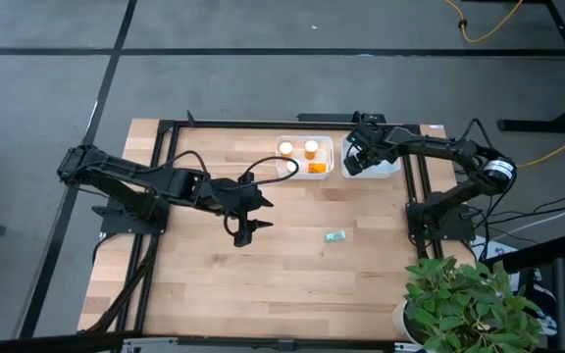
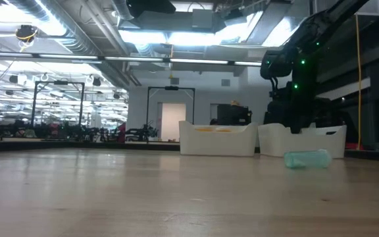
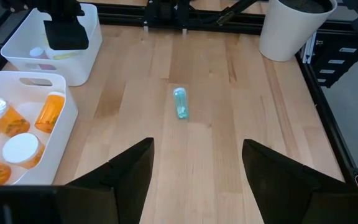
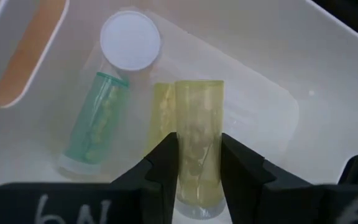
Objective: Pick and place medicine bottles into bin by pill shape (circle, oval)
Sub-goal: Put the yellow tablet bottle into the right white bin, then put the blue tablet bottle into the right white bin
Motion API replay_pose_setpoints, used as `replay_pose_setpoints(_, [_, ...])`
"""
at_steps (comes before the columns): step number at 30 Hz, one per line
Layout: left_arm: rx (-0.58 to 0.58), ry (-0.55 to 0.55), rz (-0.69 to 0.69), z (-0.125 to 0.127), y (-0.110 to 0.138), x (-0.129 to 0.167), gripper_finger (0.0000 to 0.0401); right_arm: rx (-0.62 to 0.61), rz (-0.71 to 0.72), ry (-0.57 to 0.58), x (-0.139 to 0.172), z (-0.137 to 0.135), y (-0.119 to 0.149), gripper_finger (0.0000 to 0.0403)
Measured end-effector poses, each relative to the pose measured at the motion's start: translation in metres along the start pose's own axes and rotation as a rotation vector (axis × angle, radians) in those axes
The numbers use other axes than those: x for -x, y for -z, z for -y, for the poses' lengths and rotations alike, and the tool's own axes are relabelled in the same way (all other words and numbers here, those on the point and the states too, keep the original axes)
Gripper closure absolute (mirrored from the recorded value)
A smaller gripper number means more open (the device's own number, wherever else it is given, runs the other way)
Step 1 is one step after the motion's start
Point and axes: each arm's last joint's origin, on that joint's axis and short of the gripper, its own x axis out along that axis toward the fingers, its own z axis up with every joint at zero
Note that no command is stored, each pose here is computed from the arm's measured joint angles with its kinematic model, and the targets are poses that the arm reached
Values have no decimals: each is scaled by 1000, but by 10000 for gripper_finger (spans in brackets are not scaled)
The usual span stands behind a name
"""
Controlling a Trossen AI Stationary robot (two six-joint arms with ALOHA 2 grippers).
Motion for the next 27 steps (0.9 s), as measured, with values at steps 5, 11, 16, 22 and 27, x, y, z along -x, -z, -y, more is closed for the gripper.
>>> replay_pose_setpoints(5, [0, 0, 0, 0, 0, 0, 164, -1, 0, 0, 0, 0, 0, 275])
replay_pose_setpoints(11, [1, 0, 0, 0, 0, 0, 164, -4, 0, 0, 0, 0, 0, 257])
replay_pose_setpoints(16, [1, 0, 0, 0, 0, 0, 164, -5, 8, -4, 1, 0, -1, 244])
replay_pose_setpoints(22, [2, 0, 0, 0, 0, 0, 164, 7, 73, -32, 15, 3, -1, 240])
replay_pose_setpoints(27, [3, 0, 0, 0, 0, 0, 165, -36, 208, -35, 44, 8, 2, 240])
